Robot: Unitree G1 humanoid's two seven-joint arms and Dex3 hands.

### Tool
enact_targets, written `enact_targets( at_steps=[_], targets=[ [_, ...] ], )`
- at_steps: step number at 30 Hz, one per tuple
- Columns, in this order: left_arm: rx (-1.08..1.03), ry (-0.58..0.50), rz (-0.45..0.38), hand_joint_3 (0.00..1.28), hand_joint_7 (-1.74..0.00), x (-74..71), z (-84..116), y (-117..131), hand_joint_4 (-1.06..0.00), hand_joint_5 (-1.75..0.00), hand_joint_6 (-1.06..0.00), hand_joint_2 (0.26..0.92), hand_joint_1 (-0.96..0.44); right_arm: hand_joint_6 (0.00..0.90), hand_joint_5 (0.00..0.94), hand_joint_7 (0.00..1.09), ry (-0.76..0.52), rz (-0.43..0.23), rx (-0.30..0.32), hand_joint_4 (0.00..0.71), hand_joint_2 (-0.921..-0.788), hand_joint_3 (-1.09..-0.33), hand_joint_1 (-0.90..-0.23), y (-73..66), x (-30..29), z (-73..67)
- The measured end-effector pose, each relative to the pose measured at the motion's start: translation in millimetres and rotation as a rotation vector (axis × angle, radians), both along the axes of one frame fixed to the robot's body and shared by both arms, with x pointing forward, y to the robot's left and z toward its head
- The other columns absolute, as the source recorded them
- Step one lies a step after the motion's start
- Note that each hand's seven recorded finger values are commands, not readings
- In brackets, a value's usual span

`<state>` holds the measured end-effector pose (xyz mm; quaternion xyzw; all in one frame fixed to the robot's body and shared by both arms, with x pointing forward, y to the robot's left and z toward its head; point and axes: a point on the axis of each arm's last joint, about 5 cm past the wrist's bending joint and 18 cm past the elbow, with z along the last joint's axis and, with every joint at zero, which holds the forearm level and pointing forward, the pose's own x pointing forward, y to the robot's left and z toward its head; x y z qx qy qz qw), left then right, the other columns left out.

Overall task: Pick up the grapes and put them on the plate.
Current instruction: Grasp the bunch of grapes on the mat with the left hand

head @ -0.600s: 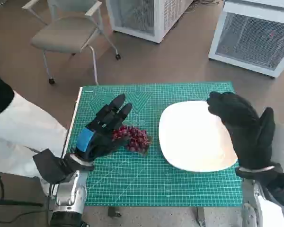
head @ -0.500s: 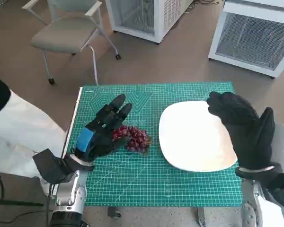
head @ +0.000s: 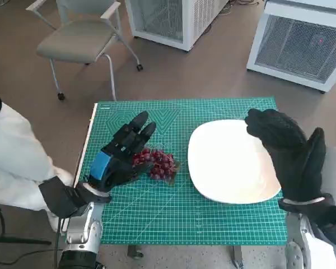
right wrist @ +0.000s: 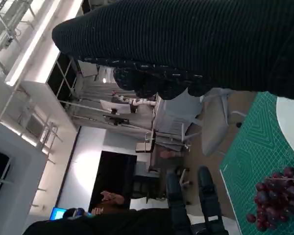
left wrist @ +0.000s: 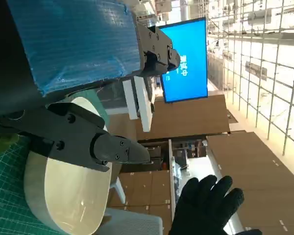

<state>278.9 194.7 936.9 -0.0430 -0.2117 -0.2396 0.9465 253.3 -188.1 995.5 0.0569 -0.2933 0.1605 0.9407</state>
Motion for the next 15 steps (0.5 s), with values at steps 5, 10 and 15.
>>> enact_targets(
  at_steps=[5,10,15],
  targets=[
    [0.001,0.000,-0.001,0.14,0.00,0.0,0.1,0.2,-0.26,0.00,-0.32,0.921,-0.36,0.251,0.810,0.99,-0.001,0.000,0.001,0.467,-0.921,-0.595,-0.340,0.2,-0.1,0.1],
    [0.002,-0.001,-0.002,0.14,0.00,0.0,0.1,0.3,-0.26,0.00,-0.31,0.921,-0.35,0.251,0.809,0.99,-0.002,0.000,0.000,0.465,-0.921,-0.596,-0.338,0.2,-0.2,0.3],
    [0.002,0.000,-0.002,0.14,0.00,0.0,0.1,0.3,-0.26,0.00,-0.31,0.921,-0.34,0.251,0.808,0.99,-0.002,0.000,0.000,0.463,-0.921,-0.596,-0.338,0.2,-0.3,0.4]
  ],
)
